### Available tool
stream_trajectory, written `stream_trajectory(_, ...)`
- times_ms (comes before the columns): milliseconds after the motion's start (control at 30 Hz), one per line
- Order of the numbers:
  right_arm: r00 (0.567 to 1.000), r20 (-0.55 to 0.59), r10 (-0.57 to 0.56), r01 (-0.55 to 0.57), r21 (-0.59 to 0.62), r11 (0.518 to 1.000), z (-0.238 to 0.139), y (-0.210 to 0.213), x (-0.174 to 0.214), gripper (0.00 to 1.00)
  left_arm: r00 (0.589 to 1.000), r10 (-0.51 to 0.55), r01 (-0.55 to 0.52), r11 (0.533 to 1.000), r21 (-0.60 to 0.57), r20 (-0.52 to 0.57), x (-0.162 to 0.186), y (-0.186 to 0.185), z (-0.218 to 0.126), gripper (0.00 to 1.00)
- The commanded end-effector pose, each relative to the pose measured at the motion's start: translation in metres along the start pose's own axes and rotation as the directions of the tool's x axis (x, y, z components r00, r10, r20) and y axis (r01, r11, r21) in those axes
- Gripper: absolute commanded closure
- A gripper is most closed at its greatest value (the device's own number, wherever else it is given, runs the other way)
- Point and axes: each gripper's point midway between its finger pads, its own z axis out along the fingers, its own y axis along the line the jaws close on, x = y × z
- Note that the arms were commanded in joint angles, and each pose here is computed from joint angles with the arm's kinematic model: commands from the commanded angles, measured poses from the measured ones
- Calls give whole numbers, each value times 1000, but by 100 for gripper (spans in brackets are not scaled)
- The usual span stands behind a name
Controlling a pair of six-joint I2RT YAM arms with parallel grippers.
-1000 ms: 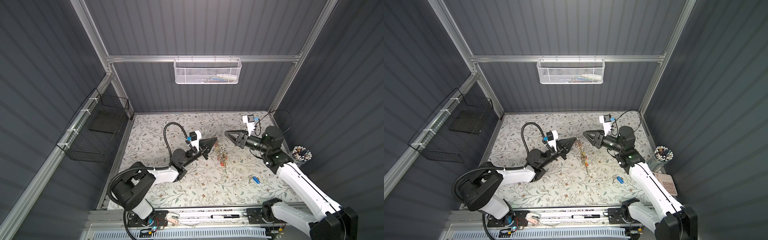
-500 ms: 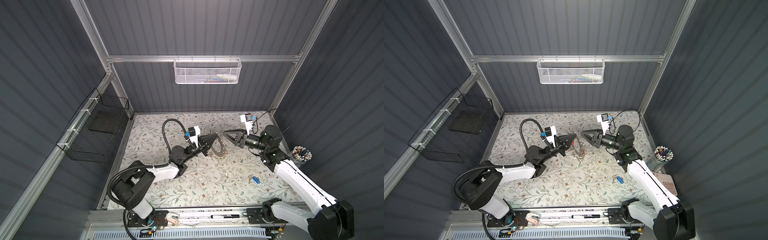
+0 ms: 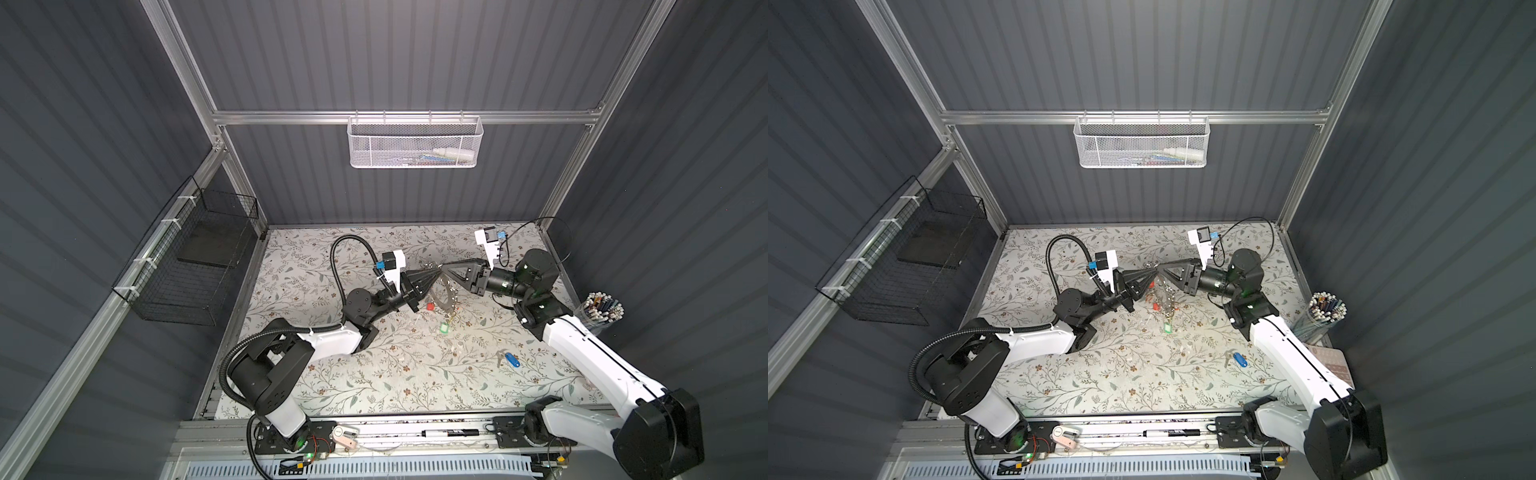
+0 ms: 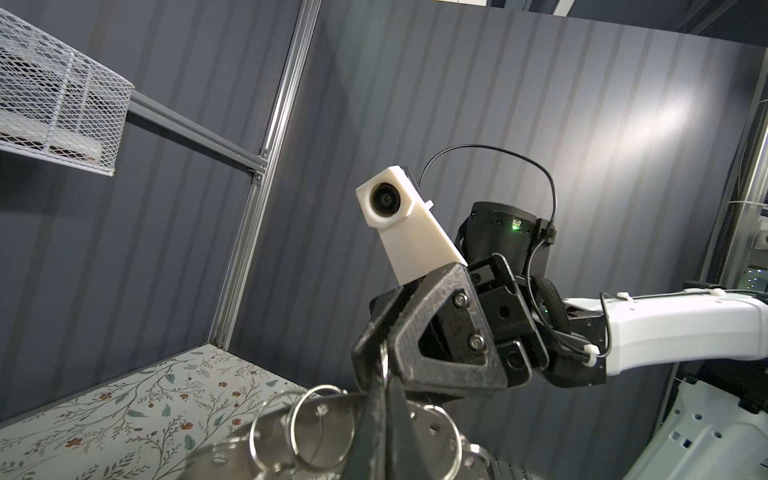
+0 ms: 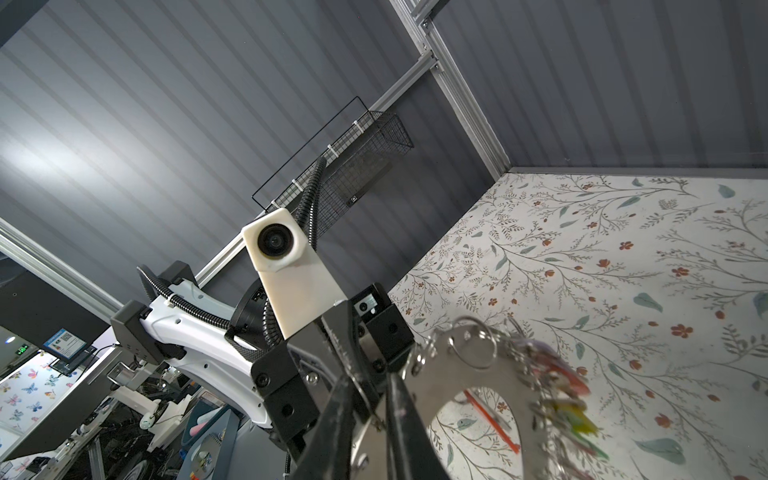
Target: Put the keys on the keyring
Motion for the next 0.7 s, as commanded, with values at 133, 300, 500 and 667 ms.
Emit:
stream_trajectory(133, 1000, 12, -29, 29, -30, 999, 1, 8, -4, 89, 994, 37, -42, 998, 45, 106, -35, -9, 5, 100)
stream_trajectory(300, 1000, 19, -24, 25, -37, 999, 1, 8, -5, 95, 994, 26, -32, 998, 48, 104, -36, -8, 5, 100)
stream_trajectory(500, 999, 25, -26, 27, -36, 999, 1, 8, -4, 100, 996, 3, -6, 999, 32, 94, -33, -1, 2, 100)
stream_trajectory(667, 999, 27, -45, 45, 0, 999, -1, 4, -4, 100, 995, -67, 65, 998, 26, 81, -33, 15, -1, 100)
